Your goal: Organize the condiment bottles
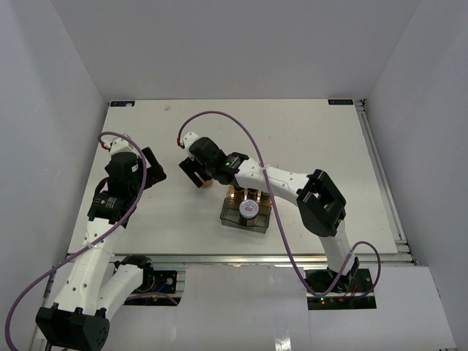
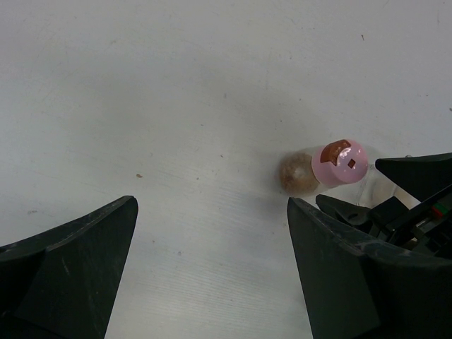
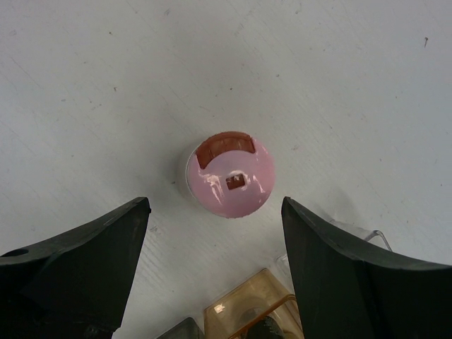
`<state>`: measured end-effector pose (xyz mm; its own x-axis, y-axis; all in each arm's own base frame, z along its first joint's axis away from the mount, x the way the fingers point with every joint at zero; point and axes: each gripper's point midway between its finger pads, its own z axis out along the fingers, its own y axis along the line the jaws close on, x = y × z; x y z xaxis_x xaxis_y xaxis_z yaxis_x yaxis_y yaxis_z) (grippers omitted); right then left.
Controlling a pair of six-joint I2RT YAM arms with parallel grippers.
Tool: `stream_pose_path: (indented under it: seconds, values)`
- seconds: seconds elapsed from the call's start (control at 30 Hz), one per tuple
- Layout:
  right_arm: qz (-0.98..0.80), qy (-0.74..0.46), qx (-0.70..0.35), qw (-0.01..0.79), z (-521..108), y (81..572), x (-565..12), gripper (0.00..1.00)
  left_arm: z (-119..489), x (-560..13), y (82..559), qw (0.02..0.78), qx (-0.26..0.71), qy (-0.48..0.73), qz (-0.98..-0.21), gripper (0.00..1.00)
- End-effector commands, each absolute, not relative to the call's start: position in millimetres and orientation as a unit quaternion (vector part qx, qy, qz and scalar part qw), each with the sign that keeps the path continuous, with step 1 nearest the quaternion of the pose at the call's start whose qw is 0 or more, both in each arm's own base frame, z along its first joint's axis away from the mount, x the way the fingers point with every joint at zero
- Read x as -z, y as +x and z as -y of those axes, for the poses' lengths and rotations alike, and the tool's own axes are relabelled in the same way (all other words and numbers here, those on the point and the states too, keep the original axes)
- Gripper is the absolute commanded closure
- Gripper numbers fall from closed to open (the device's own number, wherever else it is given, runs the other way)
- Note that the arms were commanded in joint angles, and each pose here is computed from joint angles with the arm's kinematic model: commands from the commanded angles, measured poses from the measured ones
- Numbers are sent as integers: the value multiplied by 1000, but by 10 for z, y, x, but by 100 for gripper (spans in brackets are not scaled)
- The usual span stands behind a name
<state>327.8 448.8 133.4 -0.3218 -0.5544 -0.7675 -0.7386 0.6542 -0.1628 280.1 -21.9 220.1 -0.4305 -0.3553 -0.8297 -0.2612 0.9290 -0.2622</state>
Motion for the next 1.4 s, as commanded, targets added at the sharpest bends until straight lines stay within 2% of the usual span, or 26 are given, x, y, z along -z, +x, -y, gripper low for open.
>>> stream_pose_path:
  seconds: [0.0, 0.4, 0.93, 1.27, 1.37]
  values:
    - [-793, -390, -105, 455, -4494, 3384, -1642, 18, 168, -2277, 2831, 515, 39, -186, -836, 2]
    - [-795, -393, -118, 447, -4526, 3525, -1598, 18, 152, -2295, 2827, 517, 35, -185, -835, 2]
    - [-804, -403, -150, 412, -4622, 3424, -1243, 20, 152, -2257, 2826, 515, 35, -186, -836, 2]
    - [-812, -399, -144, 400, -4603, 3468, -1092, 25, 147, -2254, 2828, 515, 34, -186, -836, 2]
    - [-814, -398, -140, 398, -4577, 3470, -1062, 30, 145, -2259, 2825, 516, 34, -187, -835, 2]
